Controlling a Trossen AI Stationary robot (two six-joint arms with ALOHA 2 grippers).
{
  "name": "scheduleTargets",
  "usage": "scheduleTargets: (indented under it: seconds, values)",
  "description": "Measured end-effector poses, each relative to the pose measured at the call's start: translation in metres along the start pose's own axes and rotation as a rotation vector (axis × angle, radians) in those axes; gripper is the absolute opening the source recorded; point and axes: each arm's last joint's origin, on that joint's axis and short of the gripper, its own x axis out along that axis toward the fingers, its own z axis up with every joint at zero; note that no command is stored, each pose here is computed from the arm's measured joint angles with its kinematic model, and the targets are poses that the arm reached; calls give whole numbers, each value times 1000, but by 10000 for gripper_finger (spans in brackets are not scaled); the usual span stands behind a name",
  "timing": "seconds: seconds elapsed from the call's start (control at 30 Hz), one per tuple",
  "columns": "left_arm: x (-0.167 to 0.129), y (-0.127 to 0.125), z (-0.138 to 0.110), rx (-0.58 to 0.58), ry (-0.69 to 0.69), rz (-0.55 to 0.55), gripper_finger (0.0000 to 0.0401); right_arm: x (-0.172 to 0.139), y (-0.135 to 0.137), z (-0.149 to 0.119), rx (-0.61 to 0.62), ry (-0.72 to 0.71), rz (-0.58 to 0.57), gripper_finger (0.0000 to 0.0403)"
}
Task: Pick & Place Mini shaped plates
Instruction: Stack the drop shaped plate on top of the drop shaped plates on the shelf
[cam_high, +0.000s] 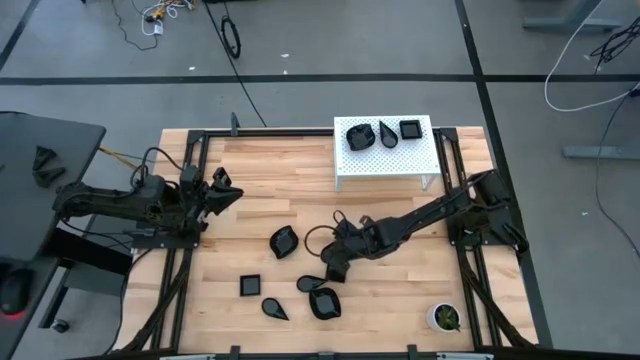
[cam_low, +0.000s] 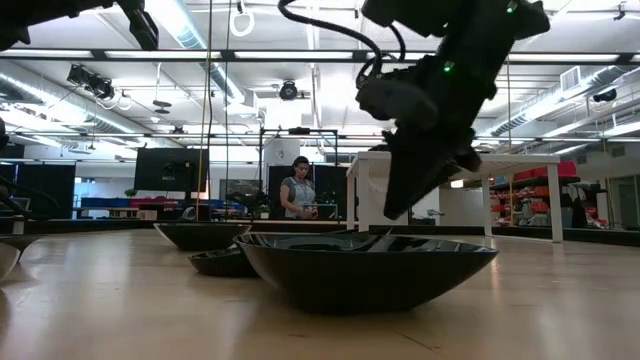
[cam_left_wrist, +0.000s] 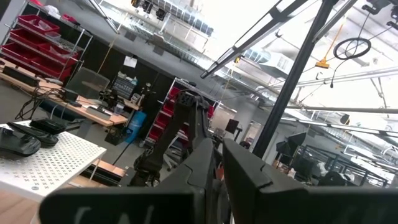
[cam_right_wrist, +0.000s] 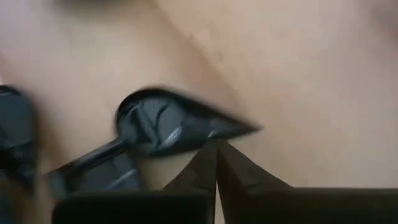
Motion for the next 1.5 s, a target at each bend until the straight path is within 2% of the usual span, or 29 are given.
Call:
scheduleTargets:
  seconds: [0.23, 0.43, 0.53, 0.7, 0.87, 1.07, 1.23, 1.37, 1.5]
  values:
    - [0, 0, 0, 0, 0, 0, 42, 1, 3, -12, 129, 47, 28, 76]
    - [0, 0, 0, 0, 0, 0, 42, 17, -7, -14, 235, -12, 92, 152]
    - [0, 0, 0, 0, 0, 0, 42, 21, -11, -13, 273, -43, 106, 168]
    - [0, 0, 0, 0, 0, 0, 42, 23, -16, -7, 272, -93, 80, 157]
    - [0, 0, 0, 0, 0, 0, 42, 24, -15, 2, 227, -141, 125, 130]
    - [0, 0, 0, 0, 0, 0, 42, 25, -15, 2, 174, -113, 151, 105]
    - [0, 0, 0, 0, 0, 0, 42, 26, -14, -3, 182, -74, 153, 118]
    - [0, 0, 0, 0, 1, 0, 42, 31, -11, -4, 170, -80, 160, 137]
    - [0, 0, 0, 0, 1, 1, 42, 38, -10, -5, 160, -101, 156, 139]
